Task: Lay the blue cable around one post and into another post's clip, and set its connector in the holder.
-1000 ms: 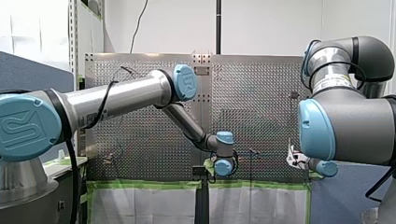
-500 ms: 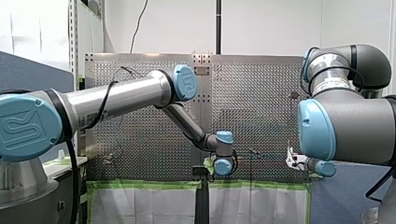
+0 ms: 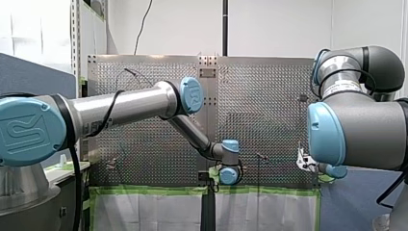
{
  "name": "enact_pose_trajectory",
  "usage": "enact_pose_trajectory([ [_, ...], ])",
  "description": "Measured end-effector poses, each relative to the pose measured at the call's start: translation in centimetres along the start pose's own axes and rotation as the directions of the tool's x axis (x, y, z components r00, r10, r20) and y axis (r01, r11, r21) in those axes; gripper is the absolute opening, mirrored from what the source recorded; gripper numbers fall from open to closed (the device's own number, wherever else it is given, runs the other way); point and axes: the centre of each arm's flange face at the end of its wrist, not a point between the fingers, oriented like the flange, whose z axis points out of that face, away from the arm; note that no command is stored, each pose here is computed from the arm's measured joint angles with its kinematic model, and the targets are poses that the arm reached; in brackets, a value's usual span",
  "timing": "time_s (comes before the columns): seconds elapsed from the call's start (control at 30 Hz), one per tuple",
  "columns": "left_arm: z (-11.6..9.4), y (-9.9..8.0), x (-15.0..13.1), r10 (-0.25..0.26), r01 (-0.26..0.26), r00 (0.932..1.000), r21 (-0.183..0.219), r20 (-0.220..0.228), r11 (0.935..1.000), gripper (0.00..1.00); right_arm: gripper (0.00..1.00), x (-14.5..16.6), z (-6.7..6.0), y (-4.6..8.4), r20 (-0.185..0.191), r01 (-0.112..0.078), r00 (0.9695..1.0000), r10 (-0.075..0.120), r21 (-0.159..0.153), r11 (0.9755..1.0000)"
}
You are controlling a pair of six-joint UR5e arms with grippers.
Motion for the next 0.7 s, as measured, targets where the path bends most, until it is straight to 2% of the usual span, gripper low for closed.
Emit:
enact_pose_trajectory([
  [0.33,1.3,-0.1,-1.5,-0.016,0.016,0.9996,0.001,0.025,0.9999,0.05,0.0,0.8,0.8,0.7,-0.011,0.003,0.9999,-0.003,-0.005,1.0],
  [0.7,2.0,0.6,-2.0,-0.029,0.029,0.9991,-0.005,0.03,0.9996,0.05,0.0,1.5,1.5,1.6,-0.027,-0.003,0.9996,0.002,-0.02,0.9998],
])
